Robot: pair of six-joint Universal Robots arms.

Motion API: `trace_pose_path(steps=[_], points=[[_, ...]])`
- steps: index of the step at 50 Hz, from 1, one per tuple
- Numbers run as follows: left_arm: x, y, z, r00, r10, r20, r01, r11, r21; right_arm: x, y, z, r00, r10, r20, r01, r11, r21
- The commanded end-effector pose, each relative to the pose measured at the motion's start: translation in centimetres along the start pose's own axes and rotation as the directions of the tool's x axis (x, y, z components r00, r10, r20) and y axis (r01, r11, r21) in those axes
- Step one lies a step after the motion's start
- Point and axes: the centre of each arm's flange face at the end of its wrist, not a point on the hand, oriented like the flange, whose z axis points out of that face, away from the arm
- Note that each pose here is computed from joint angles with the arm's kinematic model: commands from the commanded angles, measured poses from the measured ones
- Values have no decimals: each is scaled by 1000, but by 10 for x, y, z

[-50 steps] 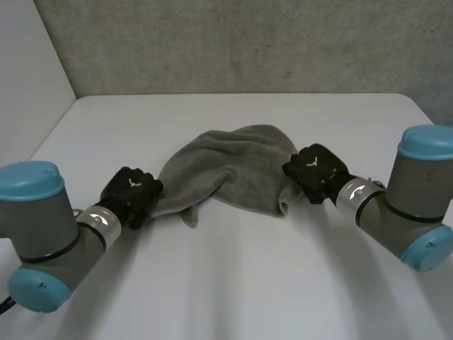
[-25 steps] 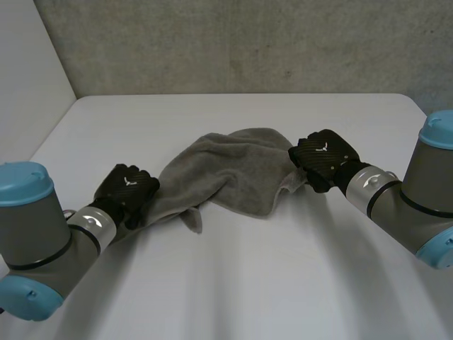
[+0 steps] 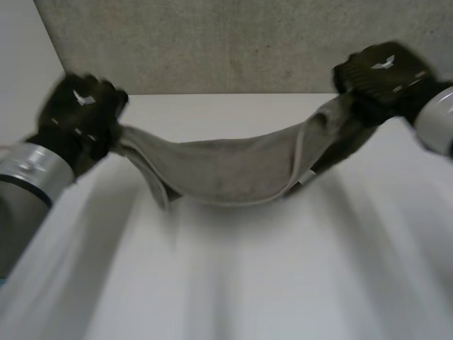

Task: Fold the towel.

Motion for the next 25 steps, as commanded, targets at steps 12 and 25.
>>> trace_pose_path(steps=[12,25], points=[[6,40,8,977,-157,-140,100,932,-347,18,45,2,991,-83,102,107,961,-254],[6,50,57,971,-163,-173,102,943,-317,-13,50,43,977,-142,157,167,972,-162]])
